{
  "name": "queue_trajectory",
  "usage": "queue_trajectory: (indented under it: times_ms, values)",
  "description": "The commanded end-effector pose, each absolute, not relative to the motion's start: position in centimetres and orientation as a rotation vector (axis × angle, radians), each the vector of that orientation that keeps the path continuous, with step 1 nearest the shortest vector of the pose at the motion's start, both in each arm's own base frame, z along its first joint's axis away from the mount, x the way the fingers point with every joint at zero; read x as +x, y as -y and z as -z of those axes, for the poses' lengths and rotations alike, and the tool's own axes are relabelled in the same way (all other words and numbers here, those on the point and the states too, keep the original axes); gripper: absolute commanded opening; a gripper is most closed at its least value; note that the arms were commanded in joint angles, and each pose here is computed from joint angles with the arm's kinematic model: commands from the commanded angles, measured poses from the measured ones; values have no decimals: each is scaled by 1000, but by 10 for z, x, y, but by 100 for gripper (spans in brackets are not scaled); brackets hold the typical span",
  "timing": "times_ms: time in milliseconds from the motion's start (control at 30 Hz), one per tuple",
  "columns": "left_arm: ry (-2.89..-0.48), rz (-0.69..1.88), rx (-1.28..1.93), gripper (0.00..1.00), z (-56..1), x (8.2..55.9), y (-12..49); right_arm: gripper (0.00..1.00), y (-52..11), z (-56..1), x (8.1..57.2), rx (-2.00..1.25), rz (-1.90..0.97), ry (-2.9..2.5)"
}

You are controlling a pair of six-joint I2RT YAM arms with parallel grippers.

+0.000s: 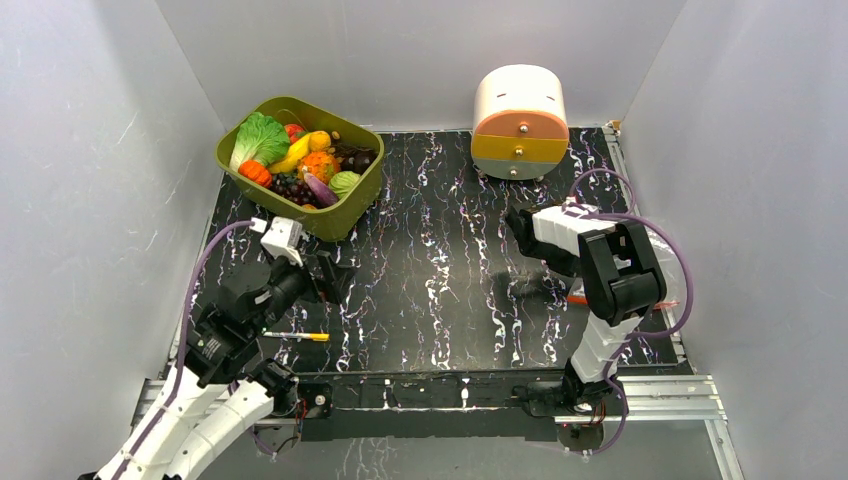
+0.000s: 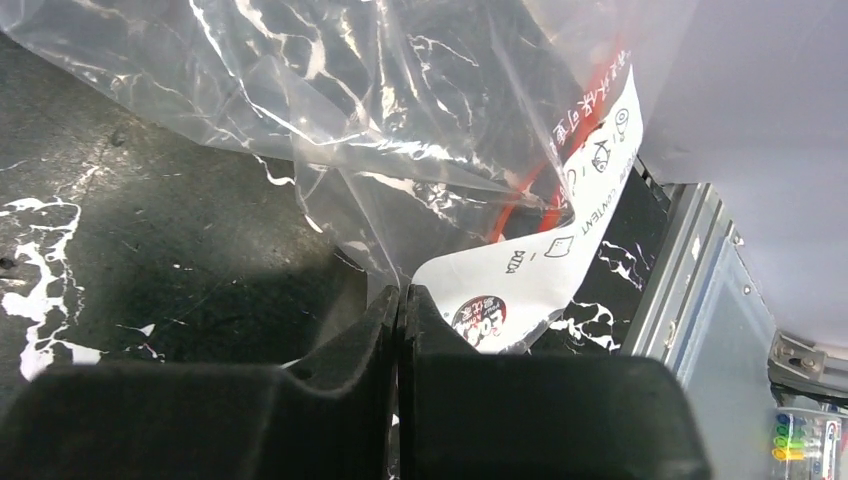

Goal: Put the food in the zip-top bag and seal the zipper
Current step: Pick up the zipper food storage bag at the center of the board.

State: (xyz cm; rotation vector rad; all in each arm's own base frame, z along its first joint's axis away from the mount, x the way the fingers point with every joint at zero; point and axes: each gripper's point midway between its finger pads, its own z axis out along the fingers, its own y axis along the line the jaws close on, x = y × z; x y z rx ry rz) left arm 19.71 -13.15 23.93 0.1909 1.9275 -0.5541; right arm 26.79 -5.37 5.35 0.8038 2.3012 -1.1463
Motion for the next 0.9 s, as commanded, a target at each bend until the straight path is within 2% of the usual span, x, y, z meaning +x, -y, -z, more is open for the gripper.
queue_trajectory:
  times_ms: [0, 267, 433, 700, 867]
  values:
    - [-1834, 595, 230, 98, -252, 193, 134, 0, 49, -82, 272, 834, 1092, -2220]
    - [-1736, 662, 277, 98, -260, 185, 141, 0, -19, -102, 266, 675, 711, -2354]
    - [-1761, 826, 385, 97, -251, 173, 170, 0, -65, -127, 268, 583, 336, -2400]
    - [-1802, 1025, 519, 89, -236, 170, 210, 0, -122, -185, 260, 431, -263, -2335]
    - [-1761, 981, 548, 89, -247, 182, 213, 0, -150, -208, 246, 390, -550, -2284]
